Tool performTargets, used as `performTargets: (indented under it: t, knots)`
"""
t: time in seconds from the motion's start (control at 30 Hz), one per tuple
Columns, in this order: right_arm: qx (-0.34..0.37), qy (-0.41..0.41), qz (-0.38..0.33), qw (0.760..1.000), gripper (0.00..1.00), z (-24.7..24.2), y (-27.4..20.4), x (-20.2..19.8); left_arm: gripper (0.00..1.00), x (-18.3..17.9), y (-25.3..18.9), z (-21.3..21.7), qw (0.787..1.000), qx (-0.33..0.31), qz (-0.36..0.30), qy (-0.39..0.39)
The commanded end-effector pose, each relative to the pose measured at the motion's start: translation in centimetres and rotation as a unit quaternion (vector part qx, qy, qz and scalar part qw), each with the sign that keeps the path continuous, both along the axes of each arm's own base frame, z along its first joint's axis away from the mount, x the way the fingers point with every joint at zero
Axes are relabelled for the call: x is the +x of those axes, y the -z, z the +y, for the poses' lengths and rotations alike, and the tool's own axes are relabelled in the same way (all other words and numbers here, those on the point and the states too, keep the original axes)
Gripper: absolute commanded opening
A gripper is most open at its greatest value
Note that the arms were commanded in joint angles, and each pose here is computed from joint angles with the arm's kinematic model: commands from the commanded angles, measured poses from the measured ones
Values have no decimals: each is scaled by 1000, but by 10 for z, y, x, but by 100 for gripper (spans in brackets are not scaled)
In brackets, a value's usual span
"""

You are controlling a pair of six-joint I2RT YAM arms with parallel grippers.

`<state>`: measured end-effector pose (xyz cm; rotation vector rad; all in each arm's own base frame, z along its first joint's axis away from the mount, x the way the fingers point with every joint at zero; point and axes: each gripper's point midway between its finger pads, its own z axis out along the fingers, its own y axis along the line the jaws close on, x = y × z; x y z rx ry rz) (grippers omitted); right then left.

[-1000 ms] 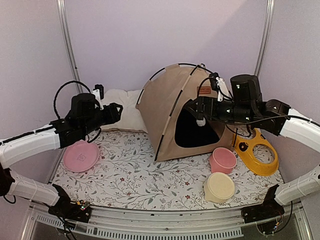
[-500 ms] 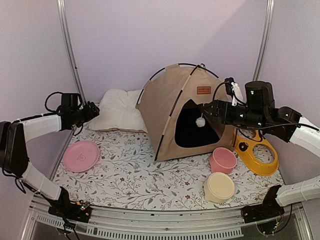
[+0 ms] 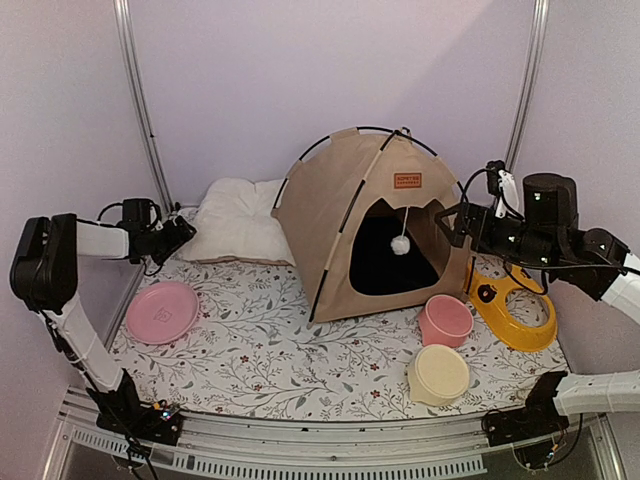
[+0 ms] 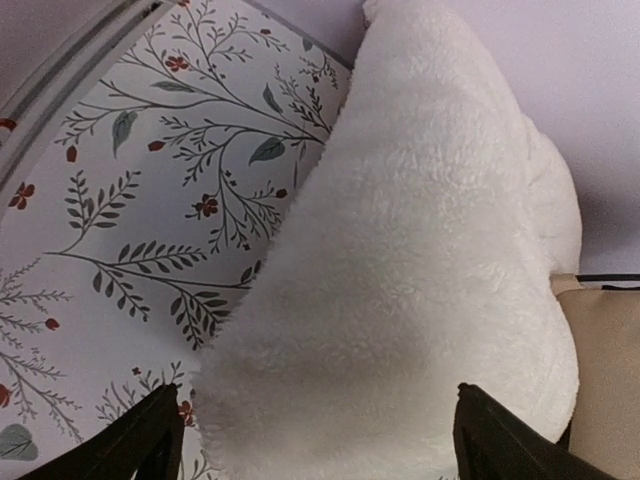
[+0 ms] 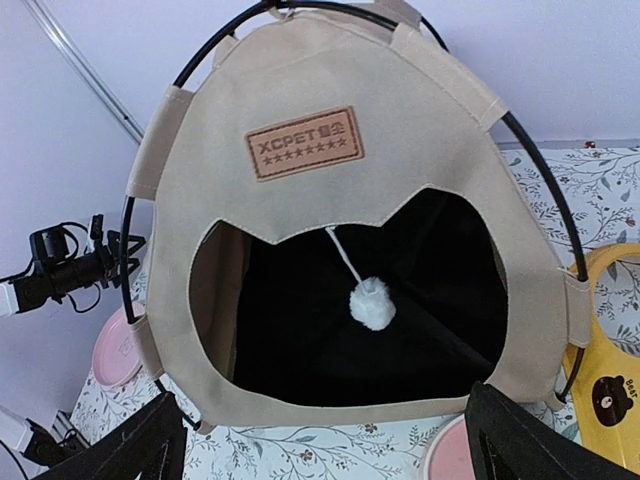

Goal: Set up the pet tent

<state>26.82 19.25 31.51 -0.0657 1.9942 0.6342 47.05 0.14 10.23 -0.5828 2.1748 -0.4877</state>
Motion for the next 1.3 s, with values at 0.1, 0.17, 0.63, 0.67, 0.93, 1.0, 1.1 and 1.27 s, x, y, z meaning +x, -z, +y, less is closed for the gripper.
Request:
performTargets:
  t: [0.1,0.17,0.63,0.67,0.93,1.0,1.1,1.27]
  knots:
    - [-4,45,-1,999,99,-29,4,11,93,18,10,-20,997,-63,-22,36]
    - [-5,46,3,999,99,-29,8,11,91,19,15,-19,997,-68,-19,28]
    - [-14,98,15,995,99,-66,29,37,7,19,-30,-14,996,-53,-76,5]
    - [-13,101,17,995,99,-69,31,41,5,18,-39,-10,996,-42,-84,0]
    - [8,57,-10,998,97,-80,41,75,0,18,-105,-2,990,9,-142,3]
    - [6,33,-9,999,95,-77,50,85,0,19,-116,-5,988,13,-152,14]
    - [-1,-5,-15,1000,93,-68,59,97,0,19,-133,-13,984,16,-172,42]
    - [-50,-44,-22,998,90,-58,77,119,0,22,-151,-19,981,28,-181,68]
